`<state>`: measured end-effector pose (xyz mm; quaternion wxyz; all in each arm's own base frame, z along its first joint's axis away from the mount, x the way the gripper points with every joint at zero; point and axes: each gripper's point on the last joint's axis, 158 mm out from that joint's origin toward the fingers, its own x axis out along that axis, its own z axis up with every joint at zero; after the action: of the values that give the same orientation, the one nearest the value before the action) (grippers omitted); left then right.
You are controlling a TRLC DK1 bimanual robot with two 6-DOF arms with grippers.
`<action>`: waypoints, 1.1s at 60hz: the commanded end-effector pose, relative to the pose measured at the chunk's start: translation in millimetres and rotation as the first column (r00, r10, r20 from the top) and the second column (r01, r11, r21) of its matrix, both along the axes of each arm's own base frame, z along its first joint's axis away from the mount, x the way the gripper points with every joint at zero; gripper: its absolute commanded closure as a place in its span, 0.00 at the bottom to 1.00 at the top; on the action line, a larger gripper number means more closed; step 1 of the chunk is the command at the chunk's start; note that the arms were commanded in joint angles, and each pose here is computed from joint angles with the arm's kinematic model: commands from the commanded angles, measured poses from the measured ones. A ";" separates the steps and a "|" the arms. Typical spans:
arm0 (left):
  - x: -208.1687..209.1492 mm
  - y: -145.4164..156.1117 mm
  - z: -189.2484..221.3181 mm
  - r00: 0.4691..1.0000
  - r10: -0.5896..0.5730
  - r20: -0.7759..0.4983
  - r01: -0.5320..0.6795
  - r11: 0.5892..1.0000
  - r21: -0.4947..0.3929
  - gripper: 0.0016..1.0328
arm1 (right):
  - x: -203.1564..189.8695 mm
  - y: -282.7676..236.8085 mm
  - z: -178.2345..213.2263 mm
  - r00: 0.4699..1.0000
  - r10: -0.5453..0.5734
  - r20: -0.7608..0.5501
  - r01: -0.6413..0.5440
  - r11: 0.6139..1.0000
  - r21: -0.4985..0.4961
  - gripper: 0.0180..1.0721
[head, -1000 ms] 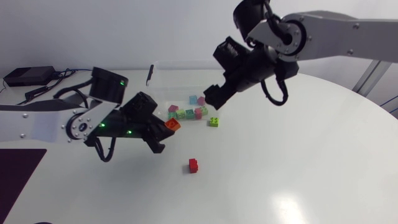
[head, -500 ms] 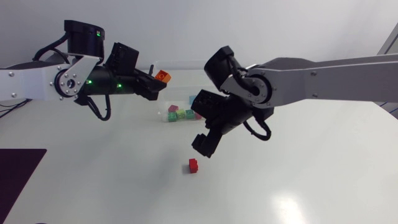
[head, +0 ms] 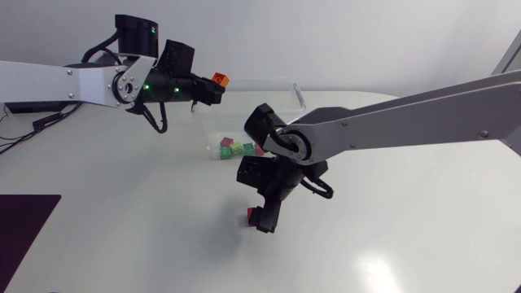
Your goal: Place the duplo bricks in the container
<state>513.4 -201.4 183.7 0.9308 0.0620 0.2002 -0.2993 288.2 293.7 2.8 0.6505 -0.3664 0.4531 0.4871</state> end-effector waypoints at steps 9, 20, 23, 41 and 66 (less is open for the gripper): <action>34.8 2.1 6.9 0.999 0.054 0.006 -0.054 0.998 -0.043 0.77 | -1.6 10.8 -7.4 0.997 0.082 -0.006 -0.082 0.996 -0.046 0.05; 49.9 -0.4 -17.3 0.997 0.064 -0.032 -0.065 0.998 -0.026 0.77 | -3.8 11.7 -14.2 0.994 0.108 -0.026 -0.110 0.990 -0.086 0.05; 54.1 0.9 -23.2 0.997 0.072 -0.041 -0.073 0.997 -0.019 0.75 | -4.2 12.7 -16.3 0.993 0.113 -0.030 -0.116 0.989 -0.092 0.05; 64.4 14.4 -32.6 0.992 0.113 -0.049 -0.113 0.994 -0.005 0.15 | -6.4 12.6 -26.8 0.989 0.135 -0.068 -0.143 0.980 -0.135 0.05; 30.3 54.1 21.0 0.986 0.168 0.017 -0.167 0.985 -0.034 0.05 | -12.9 9.6 -40.7 0.983 0.158 -0.094 -0.172 0.969 -0.176 0.17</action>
<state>555.8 -160.0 176.4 0.9474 0.0454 0.2121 -0.2354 279.2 303.0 -28.9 0.5715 -0.4284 0.4855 0.5041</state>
